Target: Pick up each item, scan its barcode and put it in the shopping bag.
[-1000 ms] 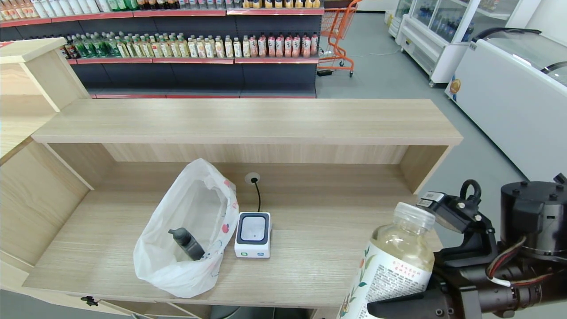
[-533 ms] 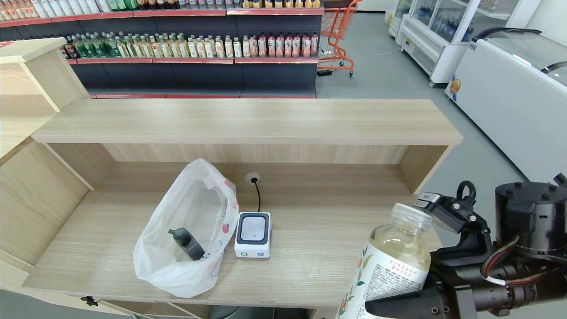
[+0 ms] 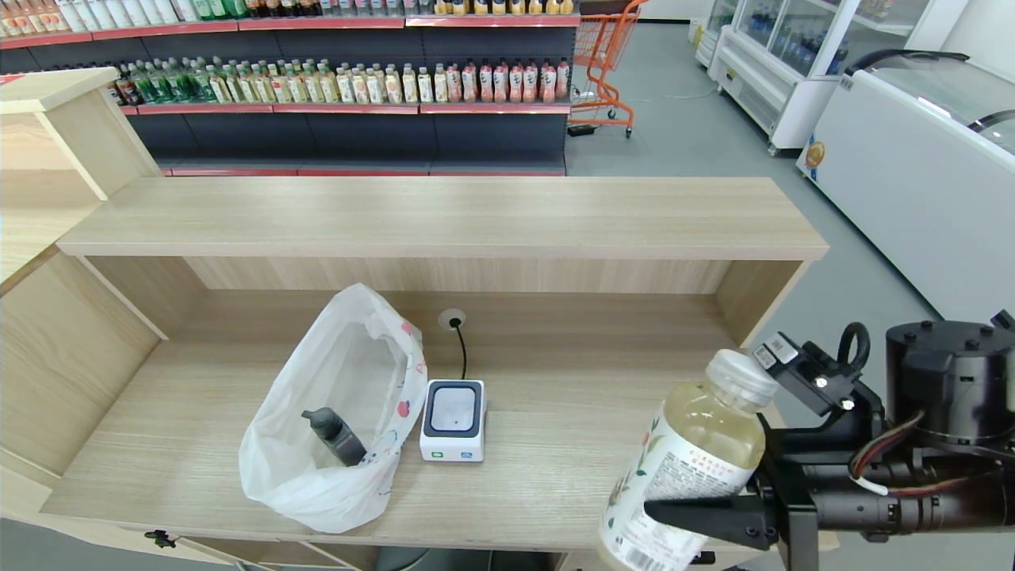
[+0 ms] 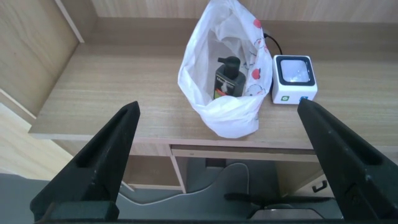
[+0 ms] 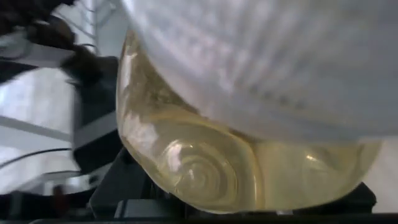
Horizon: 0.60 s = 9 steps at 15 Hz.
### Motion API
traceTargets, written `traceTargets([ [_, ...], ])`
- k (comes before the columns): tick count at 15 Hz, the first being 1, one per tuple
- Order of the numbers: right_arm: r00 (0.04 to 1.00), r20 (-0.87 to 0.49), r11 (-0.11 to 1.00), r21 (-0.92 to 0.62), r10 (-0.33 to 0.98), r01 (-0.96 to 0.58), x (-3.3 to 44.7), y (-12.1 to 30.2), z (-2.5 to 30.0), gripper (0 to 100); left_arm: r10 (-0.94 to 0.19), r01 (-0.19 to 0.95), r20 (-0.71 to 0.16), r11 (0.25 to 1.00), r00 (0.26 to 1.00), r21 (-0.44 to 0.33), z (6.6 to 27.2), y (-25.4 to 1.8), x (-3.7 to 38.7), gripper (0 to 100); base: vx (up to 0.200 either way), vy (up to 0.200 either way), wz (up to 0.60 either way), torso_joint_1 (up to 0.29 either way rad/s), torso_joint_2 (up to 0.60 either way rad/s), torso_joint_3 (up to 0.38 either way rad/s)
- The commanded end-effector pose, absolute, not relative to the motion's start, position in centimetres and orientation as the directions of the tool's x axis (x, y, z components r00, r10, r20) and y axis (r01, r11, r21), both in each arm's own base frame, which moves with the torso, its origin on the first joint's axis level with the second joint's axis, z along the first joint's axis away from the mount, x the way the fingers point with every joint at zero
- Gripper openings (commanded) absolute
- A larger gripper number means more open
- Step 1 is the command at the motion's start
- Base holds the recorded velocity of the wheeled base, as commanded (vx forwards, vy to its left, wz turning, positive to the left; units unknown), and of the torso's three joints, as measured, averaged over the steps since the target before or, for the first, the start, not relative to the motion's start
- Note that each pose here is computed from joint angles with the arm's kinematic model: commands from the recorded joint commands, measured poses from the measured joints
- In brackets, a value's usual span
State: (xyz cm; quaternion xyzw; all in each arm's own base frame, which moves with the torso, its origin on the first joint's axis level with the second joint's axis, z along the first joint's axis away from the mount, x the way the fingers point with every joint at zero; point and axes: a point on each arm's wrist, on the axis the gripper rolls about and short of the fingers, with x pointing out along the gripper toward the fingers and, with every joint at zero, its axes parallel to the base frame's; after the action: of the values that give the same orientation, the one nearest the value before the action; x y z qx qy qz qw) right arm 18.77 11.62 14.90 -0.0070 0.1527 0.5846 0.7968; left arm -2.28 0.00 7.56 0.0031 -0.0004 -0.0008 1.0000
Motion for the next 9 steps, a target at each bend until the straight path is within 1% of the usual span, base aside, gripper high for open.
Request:
traceTargets([
  [1,0.490,-0.293,0.486,-0.090,0.821,-0.869,20.3,10.3,14.7,0,-0.003,0.003,0.002,1.000,1.000,0.006,7.6,0.0,-2.3,100,0.000,0.000,0.00,0.000,0.00,0.000],
  [2,0.689,-0.299,0.592,-0.358,0.660,-0.722,22.0,7.7,14.8,0,-0.003,0.003,0.002,1.000,1.000,0.006,7.6,0.0,-2.3,100,0.000,0.000,0.00,0.000,0.00,0.000],
  [3,0.742,-0.283,0.596,-0.456,0.608,-0.661,22.2,6.6,14.9,0,-0.003,0.003,0.002,1.000,1.000,0.006,7.6,0.0,-2.3,100,0.000,0.000,0.00,0.000,0.00,0.000],
  [5,0.811,-0.209,0.547,-0.645,0.546,-0.534,22.6,5.3,15.1,0,-0.002,0.002,0.002,1.000,1.000,0.006,7.6,0.0,-2.3,100,0.000,0.000,0.00,0.000,0.00,0.000],
  [6,0.824,-0.164,0.511,-0.714,0.543,-0.478,23.0,5.3,15.3,0,-0.002,0.002,0.002,1.000,1.000,0.006,7.6,0.0,-2.3,100,0.000,0.000,0.00,0.000,0.00,0.000],
  [8,0.827,-0.092,0.447,-0.805,0.555,-0.389,23.0,5.4,15.6,0,-0.003,0.003,0.002,1.000,1.000,0.008,7.6,0.0,-2.3,100,0.000,0.000,0.00,0.000,0.00,0.000],
  [9,0.808,-0.094,0.414,-0.821,0.582,-0.394,22.7,6.0,15.3,0,-0.002,0.002,0.002,1.000,1.000,0.006,7.6,0.0,-2.3,100,0.000,0.000,0.00,0.000,0.00,0.000],
])
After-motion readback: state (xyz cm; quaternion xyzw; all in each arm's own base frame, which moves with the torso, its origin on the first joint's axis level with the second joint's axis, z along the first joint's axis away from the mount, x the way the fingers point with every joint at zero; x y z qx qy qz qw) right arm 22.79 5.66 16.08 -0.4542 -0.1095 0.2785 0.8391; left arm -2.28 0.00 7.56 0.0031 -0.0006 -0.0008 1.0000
